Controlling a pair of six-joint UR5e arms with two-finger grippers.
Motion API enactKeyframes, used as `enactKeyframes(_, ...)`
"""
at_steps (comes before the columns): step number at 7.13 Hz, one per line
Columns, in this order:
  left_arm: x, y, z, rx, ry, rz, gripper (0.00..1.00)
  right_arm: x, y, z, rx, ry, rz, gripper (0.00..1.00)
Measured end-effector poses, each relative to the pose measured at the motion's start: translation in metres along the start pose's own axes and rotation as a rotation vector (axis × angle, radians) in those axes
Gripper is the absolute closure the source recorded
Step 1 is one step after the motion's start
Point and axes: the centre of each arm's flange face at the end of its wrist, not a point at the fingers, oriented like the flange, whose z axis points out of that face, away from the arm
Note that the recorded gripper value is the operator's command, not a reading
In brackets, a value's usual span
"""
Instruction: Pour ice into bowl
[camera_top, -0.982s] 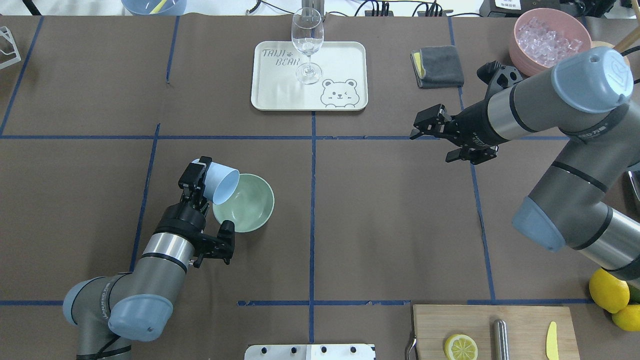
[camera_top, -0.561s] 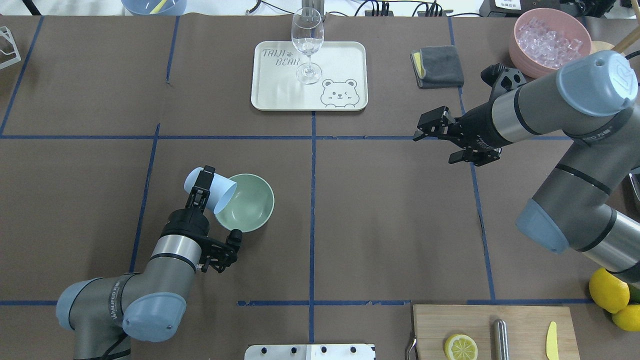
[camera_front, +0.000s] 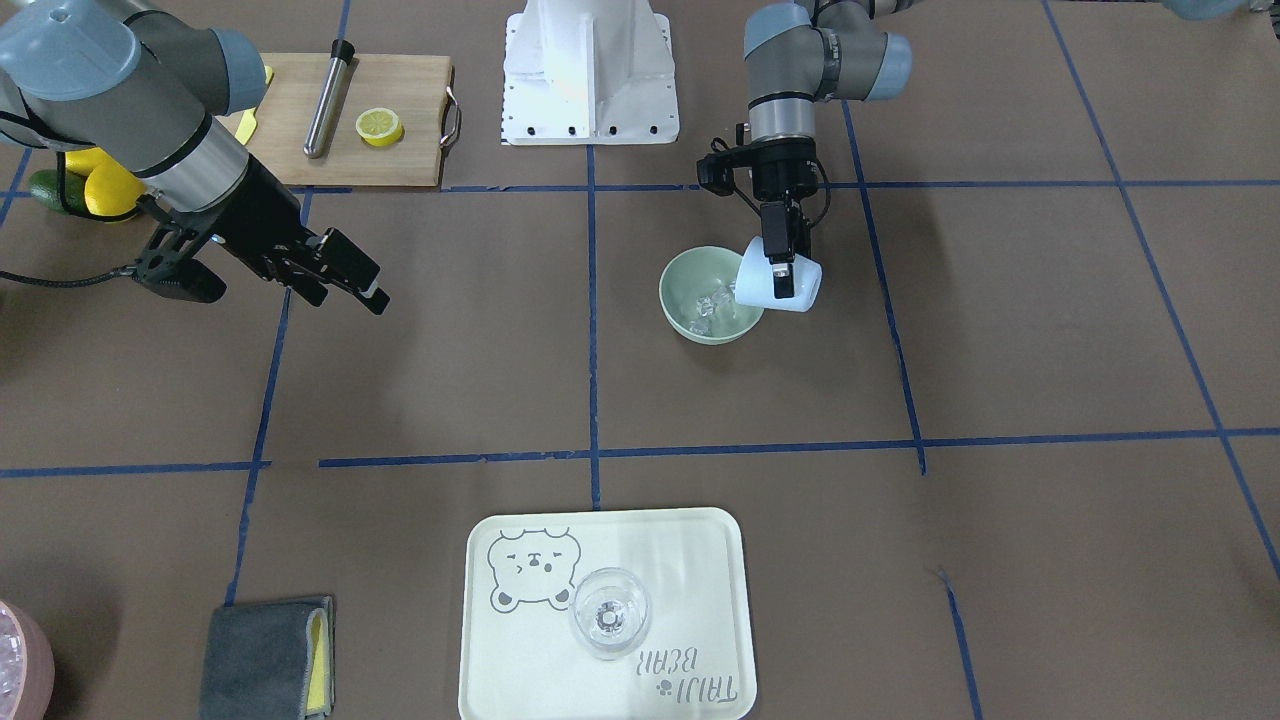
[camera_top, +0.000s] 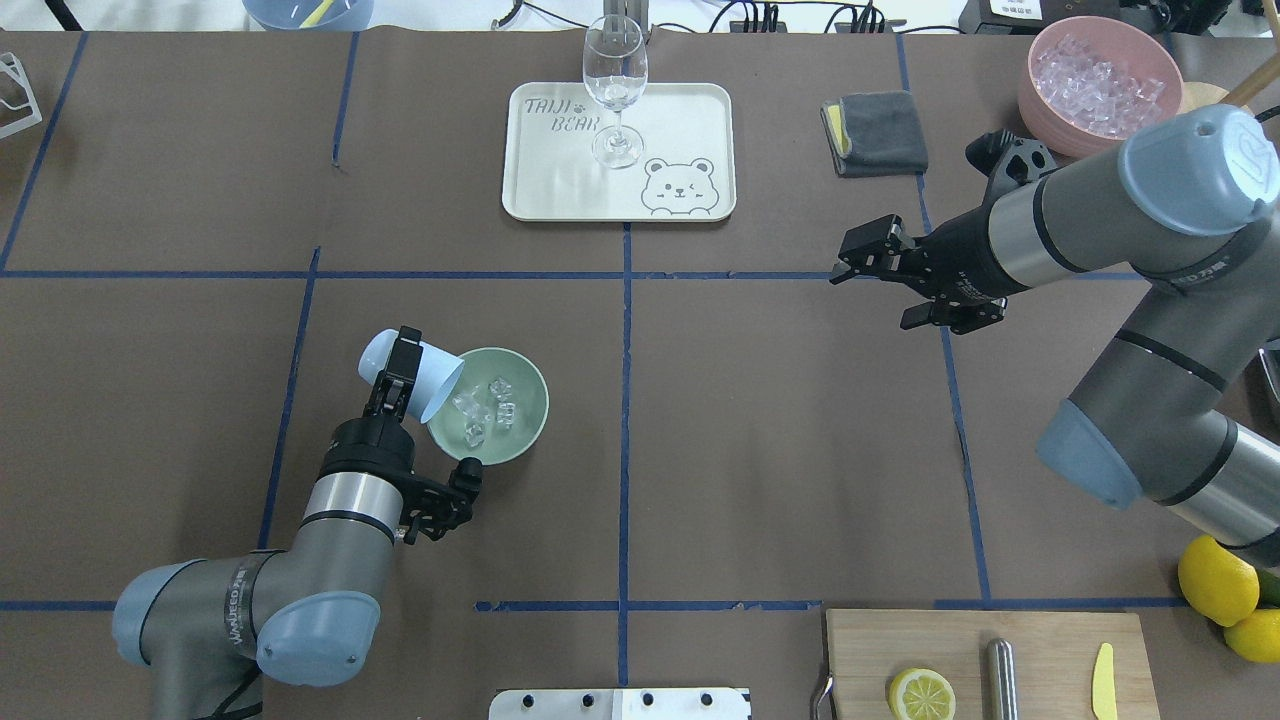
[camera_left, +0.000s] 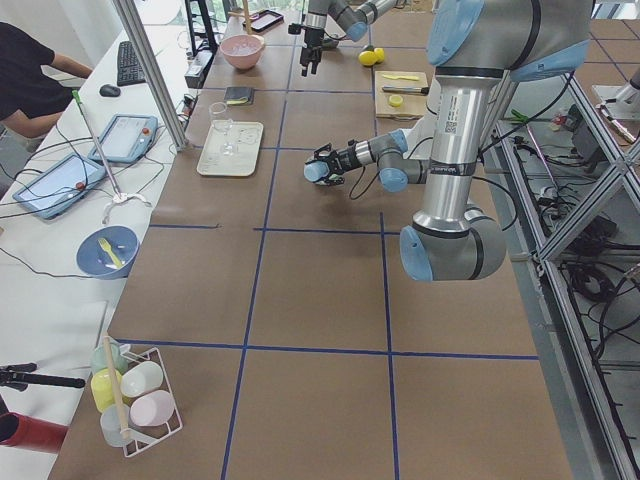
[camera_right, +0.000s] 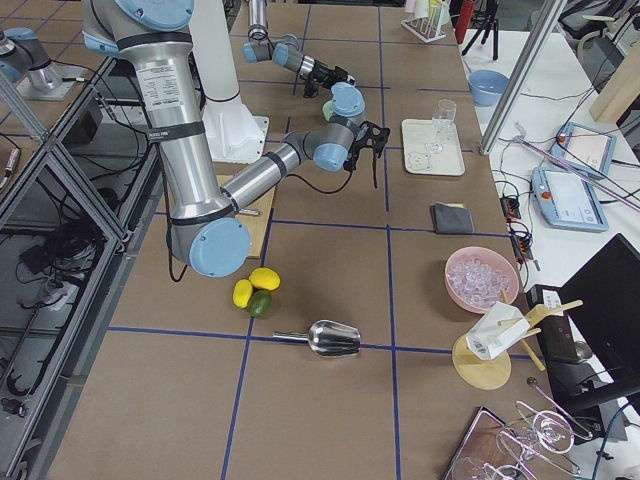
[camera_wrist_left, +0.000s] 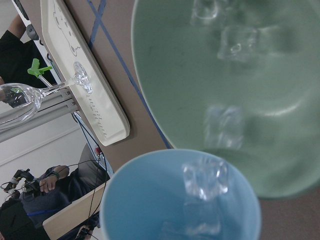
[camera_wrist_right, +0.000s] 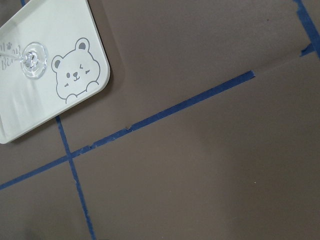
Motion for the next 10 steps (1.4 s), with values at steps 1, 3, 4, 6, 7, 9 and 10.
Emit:
enactKeyframes(1, -0.001, 0.001, -0.001, -0.015, -0.018, 0.004, 1.00, 0.000, -0.001, 0.000, 0.000, 0.000, 0.000, 0.00)
enactKeyframes(3, 0.000, 0.001, -0.001, -0.031, -0.037, 0.010, 1.00, 0.000, -0.001, -0.001, 0.000, 0.000, 0.001, 0.00)
enactKeyframes(4, -0.001, 0.001, -0.001, -0.032, -0.040, 0.008, 1.00, 0.000, -0.001, -0.001, 0.000, 0.000, 0.001, 0.00)
enactKeyframes(6, -0.005, 0.003, -0.004, -0.025, -0.046, -0.061, 1.00, 0.000, -0.001, -0.001, 0.001, -0.001, 0.001, 0.00)
enactKeyframes(7, -0.005, 0.005, -0.004, -0.023, -0.048, -0.147, 1.00, 0.000, -0.001, -0.001, 0.000, -0.001, 0.001, 0.00)
enactKeyframes(9, 0.004, 0.024, -0.006, -0.026, -0.046, -0.343, 1.00, -0.001, -0.003, -0.003, 0.004, -0.005, 0.000, 0.00)
enactKeyframes(10, 0.010, 0.041, -0.008, -0.031, -0.045, -0.467, 1.00, -0.003, -0.003, -0.004, 0.006, -0.008, -0.001, 0.00)
